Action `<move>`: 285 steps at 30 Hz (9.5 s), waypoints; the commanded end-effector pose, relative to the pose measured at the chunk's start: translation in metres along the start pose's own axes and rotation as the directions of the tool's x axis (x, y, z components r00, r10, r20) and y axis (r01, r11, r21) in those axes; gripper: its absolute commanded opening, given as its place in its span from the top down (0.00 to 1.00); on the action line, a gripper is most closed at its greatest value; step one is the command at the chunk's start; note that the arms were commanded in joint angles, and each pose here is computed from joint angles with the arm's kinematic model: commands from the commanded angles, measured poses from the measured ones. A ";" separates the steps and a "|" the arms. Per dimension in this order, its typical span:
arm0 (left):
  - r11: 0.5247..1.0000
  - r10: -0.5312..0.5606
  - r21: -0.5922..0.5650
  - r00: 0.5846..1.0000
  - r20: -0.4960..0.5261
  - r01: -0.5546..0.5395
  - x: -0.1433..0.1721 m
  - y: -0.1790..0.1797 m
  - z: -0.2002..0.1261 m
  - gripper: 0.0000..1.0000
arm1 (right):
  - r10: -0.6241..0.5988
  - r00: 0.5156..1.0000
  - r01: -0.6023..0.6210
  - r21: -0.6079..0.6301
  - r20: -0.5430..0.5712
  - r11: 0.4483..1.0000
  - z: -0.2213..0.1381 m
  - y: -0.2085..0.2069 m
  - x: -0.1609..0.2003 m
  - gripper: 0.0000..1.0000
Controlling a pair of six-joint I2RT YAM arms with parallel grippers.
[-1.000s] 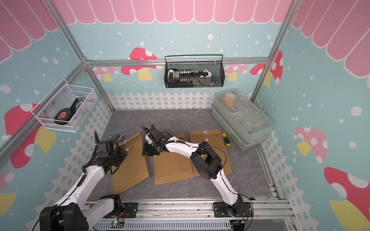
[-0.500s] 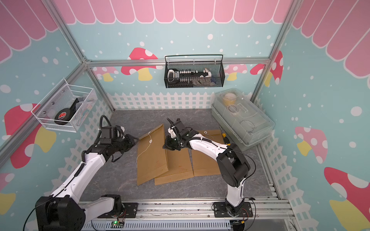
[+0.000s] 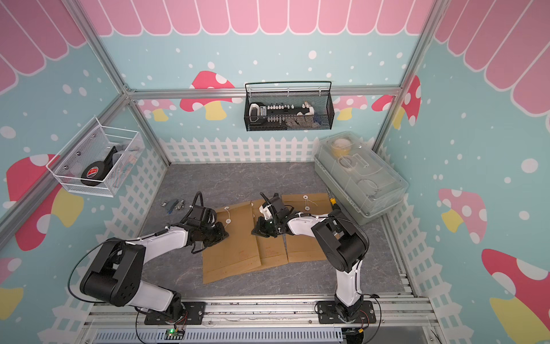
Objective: Close the mouth of the file bag
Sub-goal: Pick up the file bag from the center of the board, then close the file bag.
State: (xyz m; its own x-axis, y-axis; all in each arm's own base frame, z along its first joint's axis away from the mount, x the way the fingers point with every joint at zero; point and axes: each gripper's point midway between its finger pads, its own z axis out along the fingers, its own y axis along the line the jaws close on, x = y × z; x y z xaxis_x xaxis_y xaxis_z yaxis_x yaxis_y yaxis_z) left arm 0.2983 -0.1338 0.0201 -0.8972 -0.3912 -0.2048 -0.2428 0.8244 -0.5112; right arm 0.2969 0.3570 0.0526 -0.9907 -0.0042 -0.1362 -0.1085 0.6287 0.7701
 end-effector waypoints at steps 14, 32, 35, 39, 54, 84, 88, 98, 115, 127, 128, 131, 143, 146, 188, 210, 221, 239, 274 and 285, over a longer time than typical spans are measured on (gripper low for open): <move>0.998 -0.054 0.010 0.997 -0.055 0.054 0.029 0.017 0.034 0.95 | 0.058 0.996 -0.051 -0.100 0.073 0.994 0.023 0.001 -0.018 0.68; 0.989 -0.049 0.146 0.983 0.177 0.023 -0.053 -0.027 -0.105 0.63 | 0.186 0.979 -0.159 -0.245 0.088 0.956 -0.021 0.062 -0.030 1.00; 0.987 -0.128 0.125 0.965 0.227 0.101 -0.069 -0.005 -0.130 0.52 | 0.289 0.954 -0.257 -0.280 0.078 0.925 -0.036 0.070 -0.036 1.00; 0.968 -0.246 0.116 0.938 0.244 0.224 -0.069 0.022 -0.137 0.46 | 0.422 0.904 -0.382 -0.312 0.069 0.870 -0.054 0.071 -0.044 1.00; 0.928 -0.371 0.101 0.919 0.137 0.359 -0.002 0.053 -0.093 0.35 | 0.540 0.840 -0.496 -0.317 0.063 0.809 -0.062 0.068 -0.046 1.00; 0.820 -0.431 0.480 0.889 0.157 0.313 -0.030 -0.017 -0.142 0.99 | 0.220 0.968 -0.196 -0.186 0.120 0.963 -0.043 0.048 -0.042 0.90; 0.804 -0.412 0.536 0.891 0.189 0.258 -0.039 -0.035 -0.166 1.00 | 0.194 0.975 -0.172 -0.190 0.107 0.967 -0.047 0.053 -0.042 0.80; 0.783 -0.325 0.613 0.911 0.254 0.108 -0.071 -0.090 -0.231 1.00 | 0.180 0.979 -0.157 -0.208 0.095 0.966 -0.049 0.053 -0.044 0.54; 0.748 -0.278 0.663 0.912 0.301 0.010 -0.086 -0.138 -0.276 1.00 | 0.466 0.875 -0.331 -0.535 0.136 0.778 -0.017 0.080 -0.054 0.21; 0.731 -0.283 0.682 0.904 0.320 -0.012 -0.088 -0.151 -0.289 1.00 | 0.525 0.829 -0.245 -0.718 0.194 0.652 -0.064 0.133 -0.088 0.20; 0.730 -0.281 0.683 0.905 0.320 -0.015 -0.087 -0.152 -0.289 1.00 | 0.525 0.828 -0.237 -0.727 0.196 0.645 -0.067 0.136 -0.089 0.21; 0.731 -0.282 0.682 0.905 0.319 -0.013 -0.087 -0.151 -0.289 1.00 | 0.522 0.827 -0.203 -0.754 0.210 0.624 -0.080 0.148 -0.095 0.23; 0.761 -0.275 0.648 0.921 0.277 0.032 -0.074 -0.137 -0.269 1.00 | 0.465 0.801 -0.085 -0.697 0.378 0.712 -0.118 0.146 -0.115 0.76; 0.784 -0.254 0.620 0.929 0.271 0.034 -0.067 -0.131 -0.262 0.93 | 0.428 0.806 -0.064 -0.658 0.409 0.750 -0.117 0.143 -0.113 0.91; 0.591 0.095 0.523 0.697 0.711 -0.614 -0.173 -0.204 -0.311 0.26 | -0.312 0.346 0.814 -0.117 0.885 0.568 -0.293 0.255 -0.067 1.00; 0.262 0.114 0.642 0.684 0.720 -0.720 -0.151 -0.269 -0.359 0.65 | -0.260 0.417 0.828 -0.246 0.871 0.505 -0.299 0.246 -0.070 1.00; 0.217 0.176 0.553 0.590 0.788 -0.804 -0.139 -0.265 -0.354 1.00 | -0.219 0.532 0.689 -0.268 0.818 0.673 -0.279 0.207 -0.099 0.48; 0.127 0.406 0.275 0.303 0.862 -0.953 -0.095 -0.241 -0.315 1.00 | -0.258 0.577 0.516 -0.101 0.775 0.851 -0.337 0.238 -0.112 0.53; 0.069 0.406 0.264 0.269 0.873 -0.962 -0.069 -0.268 -0.321 1.00 | -0.248 0.628 0.540 -0.183 0.738 0.822 -0.266 0.256 -0.131 0.73; 0.314 0.297 0.267 0.361 0.884 -0.911 -0.117 -0.264 -0.337 1.00 | -0.338 0.552 0.578 -0.058 0.763 0.814 -0.261 0.237 -0.120 0.65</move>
State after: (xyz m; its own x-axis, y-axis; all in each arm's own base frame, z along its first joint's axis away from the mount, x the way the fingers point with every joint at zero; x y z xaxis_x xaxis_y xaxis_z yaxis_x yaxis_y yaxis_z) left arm 0.3420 -0.1778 0.4268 -0.1303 -0.2003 -0.9710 0.8639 0.4576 -0.2103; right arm 0.3741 0.3113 0.4042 -0.5355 0.3731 -0.7577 -0.6247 0.4288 0.6526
